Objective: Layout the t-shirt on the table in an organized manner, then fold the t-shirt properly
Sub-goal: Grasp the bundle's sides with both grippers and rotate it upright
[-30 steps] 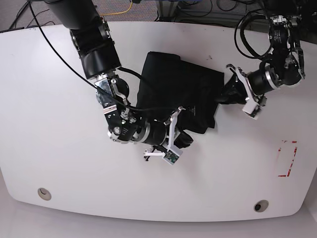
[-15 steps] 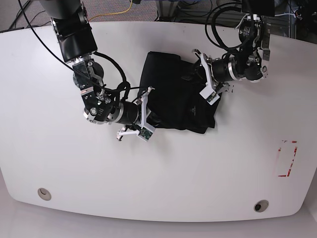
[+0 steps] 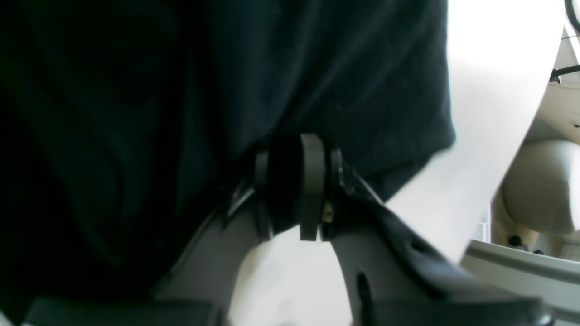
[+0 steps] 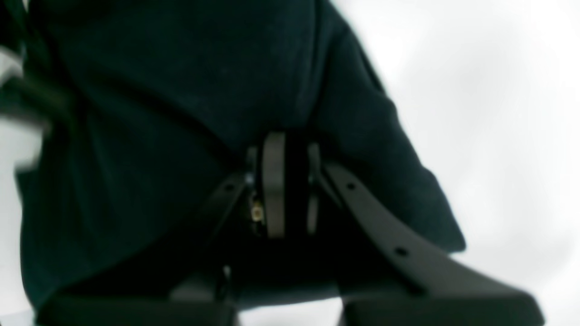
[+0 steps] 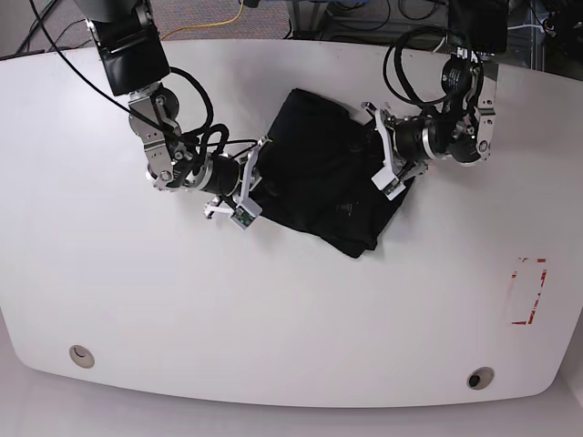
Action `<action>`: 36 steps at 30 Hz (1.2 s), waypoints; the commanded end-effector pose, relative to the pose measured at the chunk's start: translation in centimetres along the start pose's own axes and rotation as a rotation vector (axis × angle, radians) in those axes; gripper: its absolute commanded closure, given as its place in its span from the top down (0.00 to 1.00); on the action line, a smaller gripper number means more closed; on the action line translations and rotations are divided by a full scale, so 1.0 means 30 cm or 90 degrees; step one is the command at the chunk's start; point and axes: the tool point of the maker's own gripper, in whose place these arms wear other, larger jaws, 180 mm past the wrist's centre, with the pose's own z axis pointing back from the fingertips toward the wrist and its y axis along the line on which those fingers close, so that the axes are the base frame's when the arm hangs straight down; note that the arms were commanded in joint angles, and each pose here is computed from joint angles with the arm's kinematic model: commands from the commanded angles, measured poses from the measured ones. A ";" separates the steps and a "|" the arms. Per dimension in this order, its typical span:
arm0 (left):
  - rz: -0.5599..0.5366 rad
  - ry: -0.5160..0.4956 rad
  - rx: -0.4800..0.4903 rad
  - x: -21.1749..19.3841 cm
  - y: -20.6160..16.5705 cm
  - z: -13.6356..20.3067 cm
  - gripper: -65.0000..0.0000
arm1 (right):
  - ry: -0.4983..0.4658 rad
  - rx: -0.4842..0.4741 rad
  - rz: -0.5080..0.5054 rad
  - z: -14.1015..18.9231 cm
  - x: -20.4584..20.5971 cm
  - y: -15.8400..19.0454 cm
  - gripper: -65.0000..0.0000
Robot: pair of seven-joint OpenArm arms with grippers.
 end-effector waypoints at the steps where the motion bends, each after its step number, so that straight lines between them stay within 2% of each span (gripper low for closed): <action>1: -0.010 0.034 0.048 -0.011 0.087 0.038 0.12 | 0.003 0.002 0.013 0.011 -0.001 0.017 0.08; 10: -0.022 0.024 0.065 0.078 0.159 0.049 0.12 | 0.029 0.030 0.028 0.067 -0.067 0.166 0.08; 17: -0.033 -0.006 0.053 0.149 0.127 0.031 0.12 | 0.006 0.017 0.024 0.092 -0.015 0.245 0.08; 21: -0.076 -0.040 0.063 0.221 0.095 0.064 0.12 | 0.001 0.007 0.062 0.126 0.052 0.253 0.08; 28: -0.126 -0.088 0.092 0.259 0.039 0.152 0.12 | -0.014 -0.038 0.124 0.191 0.186 0.216 0.08; 36: -0.127 -0.079 0.081 0.203 -0.013 0.149 0.12 | -0.026 -0.055 0.140 0.168 0.269 0.150 0.08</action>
